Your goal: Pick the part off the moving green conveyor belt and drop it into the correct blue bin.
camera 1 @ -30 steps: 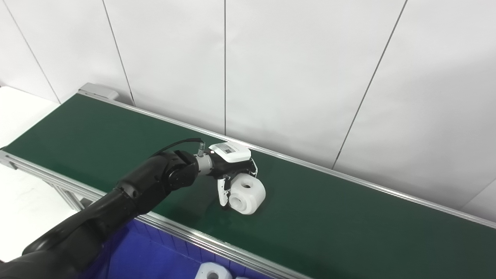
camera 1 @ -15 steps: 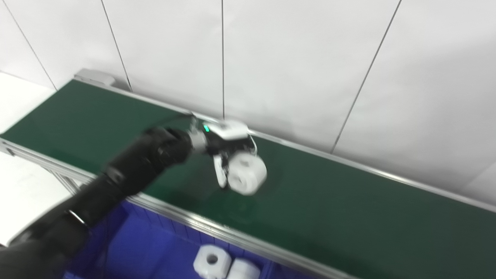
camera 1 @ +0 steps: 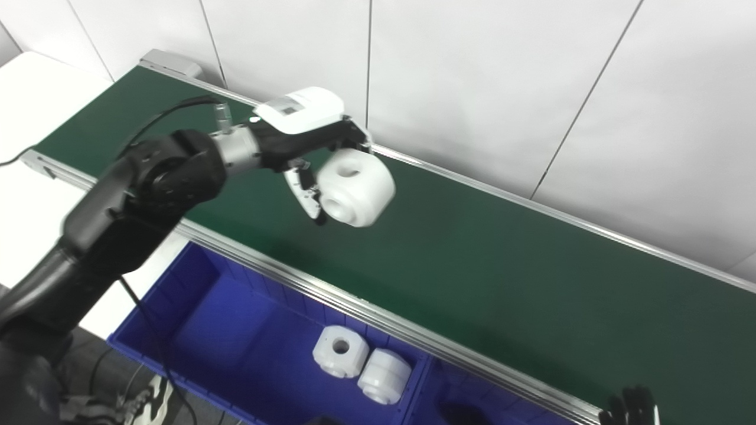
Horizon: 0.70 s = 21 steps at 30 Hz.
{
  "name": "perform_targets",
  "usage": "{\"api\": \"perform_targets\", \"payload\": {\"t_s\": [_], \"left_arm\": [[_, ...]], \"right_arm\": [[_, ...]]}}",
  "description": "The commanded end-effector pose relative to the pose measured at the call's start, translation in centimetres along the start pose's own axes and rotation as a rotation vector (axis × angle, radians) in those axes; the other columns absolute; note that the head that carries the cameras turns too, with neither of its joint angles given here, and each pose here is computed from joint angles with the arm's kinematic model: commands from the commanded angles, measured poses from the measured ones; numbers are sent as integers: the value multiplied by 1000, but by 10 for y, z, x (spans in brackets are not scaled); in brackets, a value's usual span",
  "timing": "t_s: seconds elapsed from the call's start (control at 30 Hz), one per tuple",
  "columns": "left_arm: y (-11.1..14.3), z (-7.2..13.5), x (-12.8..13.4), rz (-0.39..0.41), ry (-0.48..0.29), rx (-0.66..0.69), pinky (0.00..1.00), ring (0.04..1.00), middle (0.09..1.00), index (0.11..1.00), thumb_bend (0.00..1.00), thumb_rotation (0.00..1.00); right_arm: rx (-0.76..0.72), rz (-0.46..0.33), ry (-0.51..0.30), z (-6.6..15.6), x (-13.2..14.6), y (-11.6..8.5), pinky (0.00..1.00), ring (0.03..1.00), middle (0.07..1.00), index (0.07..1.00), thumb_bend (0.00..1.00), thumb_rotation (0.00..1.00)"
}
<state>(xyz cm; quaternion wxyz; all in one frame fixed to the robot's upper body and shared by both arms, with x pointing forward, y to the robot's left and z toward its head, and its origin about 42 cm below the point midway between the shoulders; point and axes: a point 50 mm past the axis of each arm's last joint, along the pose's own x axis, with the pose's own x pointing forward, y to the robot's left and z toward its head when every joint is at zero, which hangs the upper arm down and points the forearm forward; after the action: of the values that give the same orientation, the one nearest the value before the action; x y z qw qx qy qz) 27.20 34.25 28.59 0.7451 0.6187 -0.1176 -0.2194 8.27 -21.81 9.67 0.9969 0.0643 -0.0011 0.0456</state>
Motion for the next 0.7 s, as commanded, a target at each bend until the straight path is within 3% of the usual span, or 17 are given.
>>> {"api": "perform_targets", "payload": {"t_s": [0.0,0.13,0.2,0.33,0.6,0.67], "left_arm": [[16,1,-16,20,20,39,545,587,528,458,521,0],[12,-2,-43,-17,70,27,567,605,529,457,521,0],[9,-5,-54,-22,89,19,553,592,563,480,523,48],[0,-9,-78,-23,145,3,519,556,542,485,522,52],[-37,-2,-120,-22,273,-46,579,606,558,486,522,52],[-48,-4,-128,-21,274,-59,568,595,549,485,522,53]], "right_arm": [[6,6,-31,11,1,-3,1000,1000,1000,1000,896,1000],[-11,1,-14,15,-1,-8,1000,1000,1000,1000,931,1000],[-15,3,-12,16,-2,-9,1000,1000,1000,1000,936,1000],[-9,3,-11,17,-1,-10,1000,1000,1000,1000,930,1000],[47,43,-19,16,4,-5,1000,1000,1000,1000,905,1000],[53,50,-25,16,4,-3,1000,1000,1000,1000,901,1000]]}}
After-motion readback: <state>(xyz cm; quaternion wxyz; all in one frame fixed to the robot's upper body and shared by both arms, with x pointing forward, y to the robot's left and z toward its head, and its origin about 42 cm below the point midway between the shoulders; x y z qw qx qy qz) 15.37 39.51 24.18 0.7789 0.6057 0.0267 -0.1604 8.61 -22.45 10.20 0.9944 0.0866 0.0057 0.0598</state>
